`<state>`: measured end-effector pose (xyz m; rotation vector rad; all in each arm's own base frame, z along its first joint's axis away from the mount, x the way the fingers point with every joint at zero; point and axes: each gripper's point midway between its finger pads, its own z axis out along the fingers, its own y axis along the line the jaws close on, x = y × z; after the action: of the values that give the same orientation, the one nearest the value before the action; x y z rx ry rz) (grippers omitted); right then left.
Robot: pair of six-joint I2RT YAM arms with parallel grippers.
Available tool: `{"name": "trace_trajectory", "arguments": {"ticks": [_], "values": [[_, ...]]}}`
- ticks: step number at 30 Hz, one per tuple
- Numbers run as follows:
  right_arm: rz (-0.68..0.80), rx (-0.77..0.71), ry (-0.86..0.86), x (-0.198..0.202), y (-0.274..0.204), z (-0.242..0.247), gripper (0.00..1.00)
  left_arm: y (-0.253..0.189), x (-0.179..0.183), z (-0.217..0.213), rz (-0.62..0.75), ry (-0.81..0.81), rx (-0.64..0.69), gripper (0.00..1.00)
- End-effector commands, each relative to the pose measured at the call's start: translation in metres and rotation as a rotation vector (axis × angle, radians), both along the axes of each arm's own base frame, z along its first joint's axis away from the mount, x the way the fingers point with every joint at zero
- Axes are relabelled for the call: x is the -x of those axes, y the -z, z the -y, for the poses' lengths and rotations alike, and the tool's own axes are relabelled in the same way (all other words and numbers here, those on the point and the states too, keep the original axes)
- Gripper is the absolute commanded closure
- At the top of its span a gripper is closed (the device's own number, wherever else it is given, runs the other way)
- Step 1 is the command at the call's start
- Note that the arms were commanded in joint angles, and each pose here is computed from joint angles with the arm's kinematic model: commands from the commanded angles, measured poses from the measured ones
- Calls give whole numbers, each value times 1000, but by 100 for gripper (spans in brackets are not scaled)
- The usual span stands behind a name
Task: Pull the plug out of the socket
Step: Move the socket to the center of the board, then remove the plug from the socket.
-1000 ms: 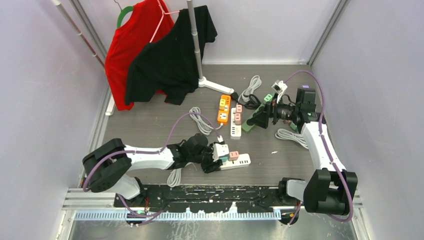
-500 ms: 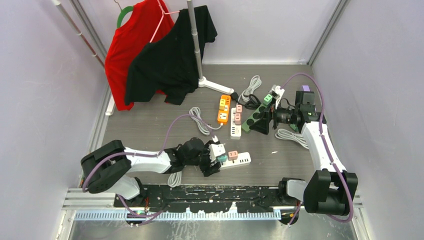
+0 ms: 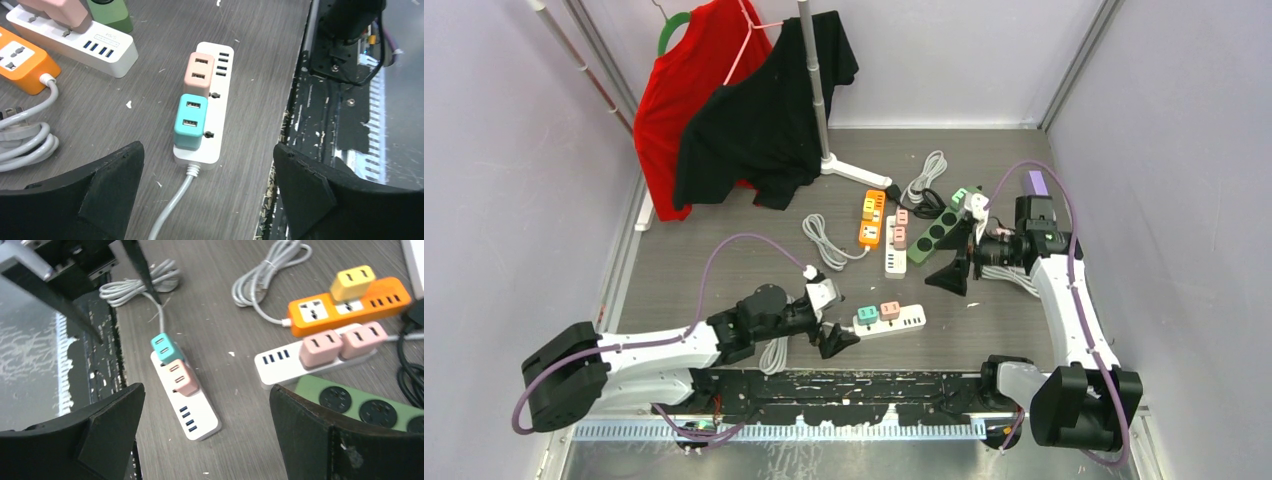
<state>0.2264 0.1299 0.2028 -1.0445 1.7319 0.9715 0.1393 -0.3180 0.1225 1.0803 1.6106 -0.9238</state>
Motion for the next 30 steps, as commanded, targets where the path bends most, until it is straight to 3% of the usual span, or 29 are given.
{"name": "trace_trajectory", "arguments": {"ticks": [1, 9, 16, 30], "values": [[89, -67, -135, 31, -2, -12, 0, -27, 12, 3, -4, 31, 145, 0], [74, 147, -280, 40, 53, -30, 5, -37, 13, 5, 7, 45, 179, 3], [120, 283, -395, 48, 86, -52, 18, -40, 4, 6, 23, 1, 190, 5], [189, 429, -383, 33, 120, -78, 29, -41, 3, 8, 18, 0, 215, 12]]}}
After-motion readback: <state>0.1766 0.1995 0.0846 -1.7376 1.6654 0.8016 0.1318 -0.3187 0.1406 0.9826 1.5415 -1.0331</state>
